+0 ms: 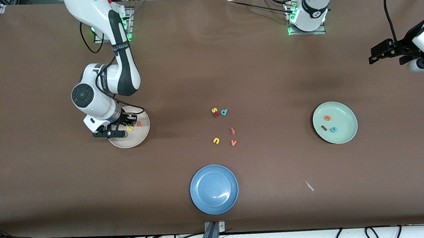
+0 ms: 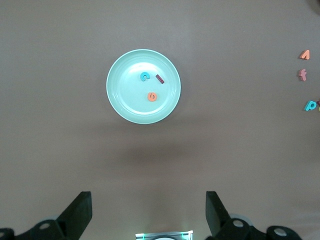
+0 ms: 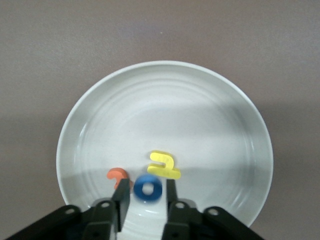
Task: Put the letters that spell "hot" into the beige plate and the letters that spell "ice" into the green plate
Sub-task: 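Lower the blue o onto the beige plate and open the right gripper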
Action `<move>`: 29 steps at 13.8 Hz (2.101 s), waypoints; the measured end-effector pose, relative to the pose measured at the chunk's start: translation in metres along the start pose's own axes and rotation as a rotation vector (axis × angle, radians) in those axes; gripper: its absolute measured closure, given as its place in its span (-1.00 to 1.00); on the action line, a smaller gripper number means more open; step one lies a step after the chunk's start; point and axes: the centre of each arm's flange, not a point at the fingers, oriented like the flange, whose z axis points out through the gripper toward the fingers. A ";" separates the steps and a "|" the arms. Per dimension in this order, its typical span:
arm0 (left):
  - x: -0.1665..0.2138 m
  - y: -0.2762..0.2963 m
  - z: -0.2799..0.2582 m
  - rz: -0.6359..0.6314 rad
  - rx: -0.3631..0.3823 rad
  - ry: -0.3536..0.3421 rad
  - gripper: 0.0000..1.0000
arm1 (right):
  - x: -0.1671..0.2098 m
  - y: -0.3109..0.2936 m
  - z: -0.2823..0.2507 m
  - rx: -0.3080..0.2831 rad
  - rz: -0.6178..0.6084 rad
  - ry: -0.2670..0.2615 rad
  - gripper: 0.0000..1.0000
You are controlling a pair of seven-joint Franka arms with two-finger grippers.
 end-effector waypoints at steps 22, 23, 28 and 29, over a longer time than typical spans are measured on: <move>0.006 0.012 -0.012 0.025 0.032 0.007 -1.00 | 0.059 -0.009 -0.103 -0.047 0.031 -0.146 -1.00; 0.006 0.011 -0.012 0.024 0.031 0.007 -1.00 | 0.063 0.009 -0.110 -0.054 0.015 -0.151 -1.00; 0.006 0.010 -0.012 0.021 0.031 0.007 -1.00 | 0.064 0.090 -0.180 -0.023 -0.003 -0.115 -1.00; 0.006 0.010 -0.013 0.020 0.031 0.007 -1.00 | 0.059 0.101 -0.195 -0.019 -0.009 -0.116 -1.00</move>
